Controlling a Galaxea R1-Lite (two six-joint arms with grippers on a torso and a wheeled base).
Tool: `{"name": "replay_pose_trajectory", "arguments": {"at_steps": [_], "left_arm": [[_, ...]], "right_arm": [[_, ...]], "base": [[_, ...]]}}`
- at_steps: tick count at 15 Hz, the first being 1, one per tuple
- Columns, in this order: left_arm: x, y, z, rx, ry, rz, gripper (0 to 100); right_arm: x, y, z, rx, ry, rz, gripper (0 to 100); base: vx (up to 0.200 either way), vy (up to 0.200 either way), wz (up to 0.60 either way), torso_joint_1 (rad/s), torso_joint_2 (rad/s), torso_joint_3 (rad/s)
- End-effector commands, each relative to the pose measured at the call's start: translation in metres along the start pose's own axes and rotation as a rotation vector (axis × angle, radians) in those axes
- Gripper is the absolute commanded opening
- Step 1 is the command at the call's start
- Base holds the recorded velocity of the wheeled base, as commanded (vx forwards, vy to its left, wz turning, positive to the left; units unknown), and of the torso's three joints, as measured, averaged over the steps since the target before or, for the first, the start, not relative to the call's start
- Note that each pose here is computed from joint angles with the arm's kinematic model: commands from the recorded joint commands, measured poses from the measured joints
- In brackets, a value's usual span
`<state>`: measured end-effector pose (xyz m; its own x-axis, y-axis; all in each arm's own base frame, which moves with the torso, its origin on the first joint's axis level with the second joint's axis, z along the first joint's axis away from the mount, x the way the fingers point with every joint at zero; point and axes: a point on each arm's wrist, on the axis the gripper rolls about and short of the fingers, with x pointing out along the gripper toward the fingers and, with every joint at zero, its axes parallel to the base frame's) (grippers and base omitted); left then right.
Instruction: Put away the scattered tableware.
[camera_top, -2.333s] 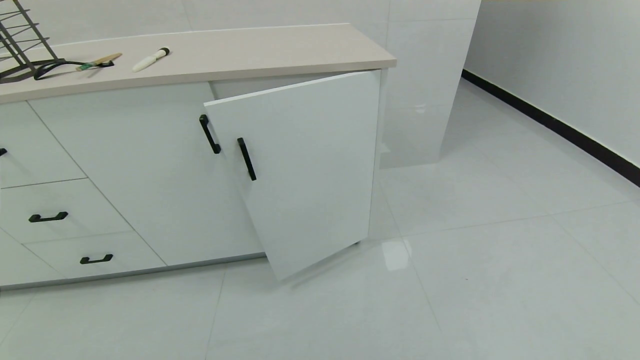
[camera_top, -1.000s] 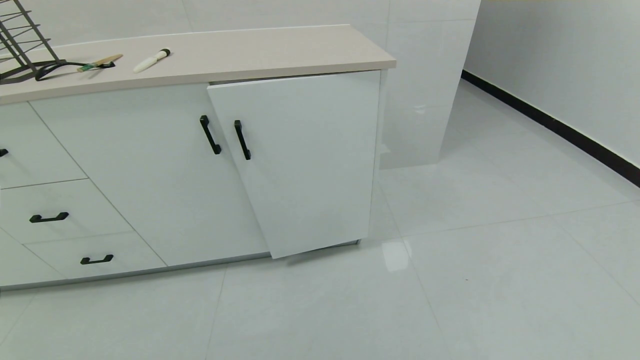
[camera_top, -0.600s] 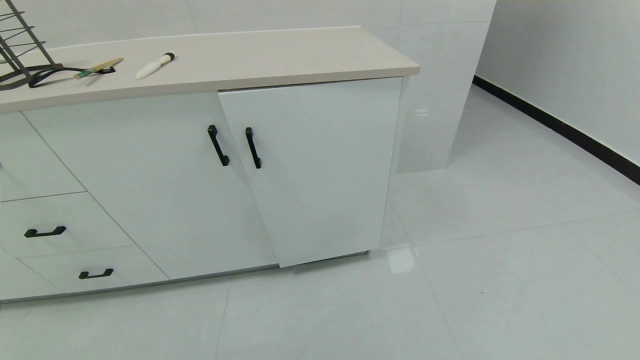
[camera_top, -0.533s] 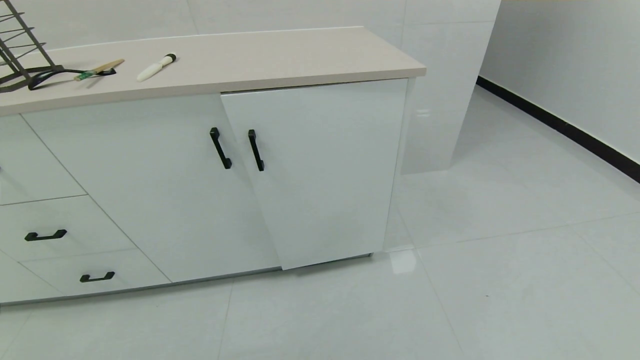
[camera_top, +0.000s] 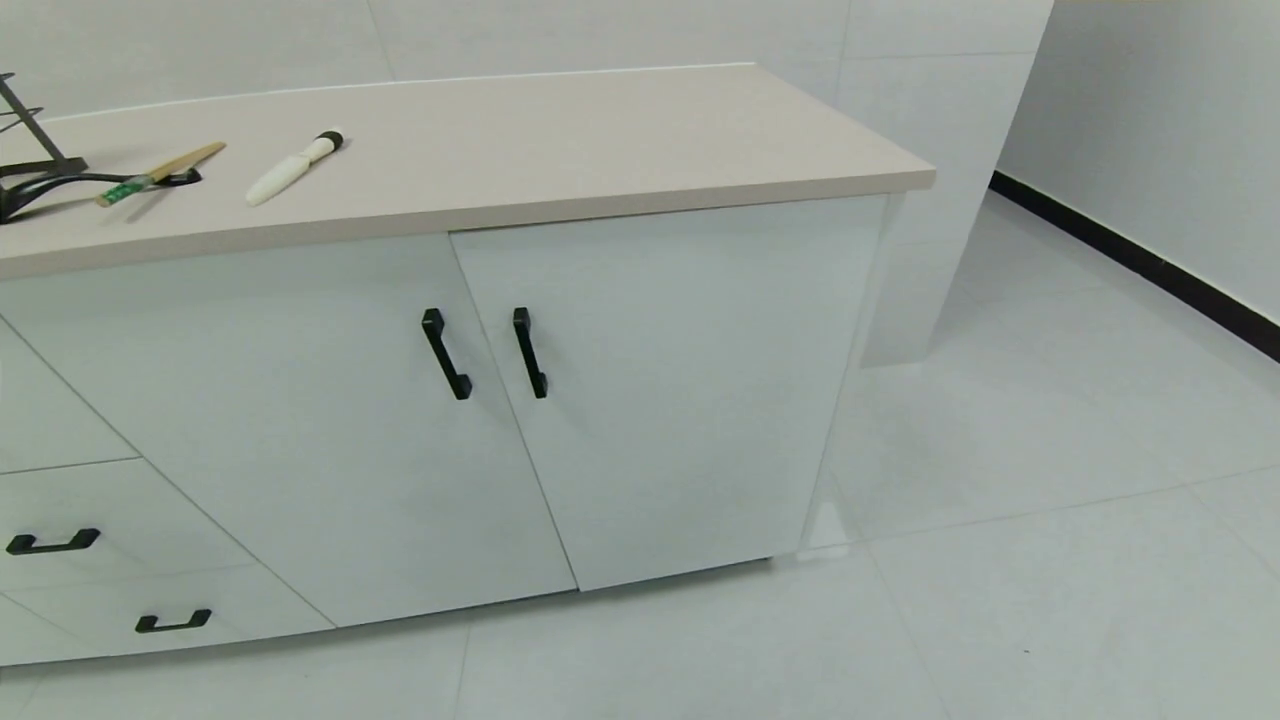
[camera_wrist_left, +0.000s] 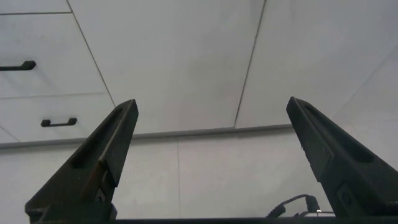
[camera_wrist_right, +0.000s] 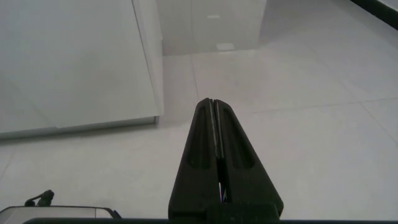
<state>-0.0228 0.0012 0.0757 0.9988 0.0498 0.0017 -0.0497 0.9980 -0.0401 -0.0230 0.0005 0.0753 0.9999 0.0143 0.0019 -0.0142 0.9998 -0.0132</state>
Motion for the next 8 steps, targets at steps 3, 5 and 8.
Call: {"name": "replay_pose_trajectory", "arguments": {"at_steps": [3, 5, 8], "left_arm": [[-0.0001, 0.0000, 0.0003, 0.002, 0.000, 0.001, 100], [-0.0001, 0.0000, 0.0003, 0.002, 0.000, 0.001, 100], [-0.0001, 0.0000, 0.0003, 0.002, 0.000, 0.001, 100]], "right_arm": [[0.0002, 0.0000, 0.0000, -0.001, 0.003, 0.001, 0], [0.0002, 0.0000, 0.0000, -0.001, 0.003, 0.001, 0], [0.0002, 0.0000, -0.0001, -0.007, 0.005, 0.001, 0]], "base": [[0.000, 0.200, 0.00, 0.009, 0.01, 0.002], [0.000, 0.200, 0.00, 0.000, 0.00, 0.002], [0.000, 0.000, 0.00, 0.000, 0.00, 0.000]]}}
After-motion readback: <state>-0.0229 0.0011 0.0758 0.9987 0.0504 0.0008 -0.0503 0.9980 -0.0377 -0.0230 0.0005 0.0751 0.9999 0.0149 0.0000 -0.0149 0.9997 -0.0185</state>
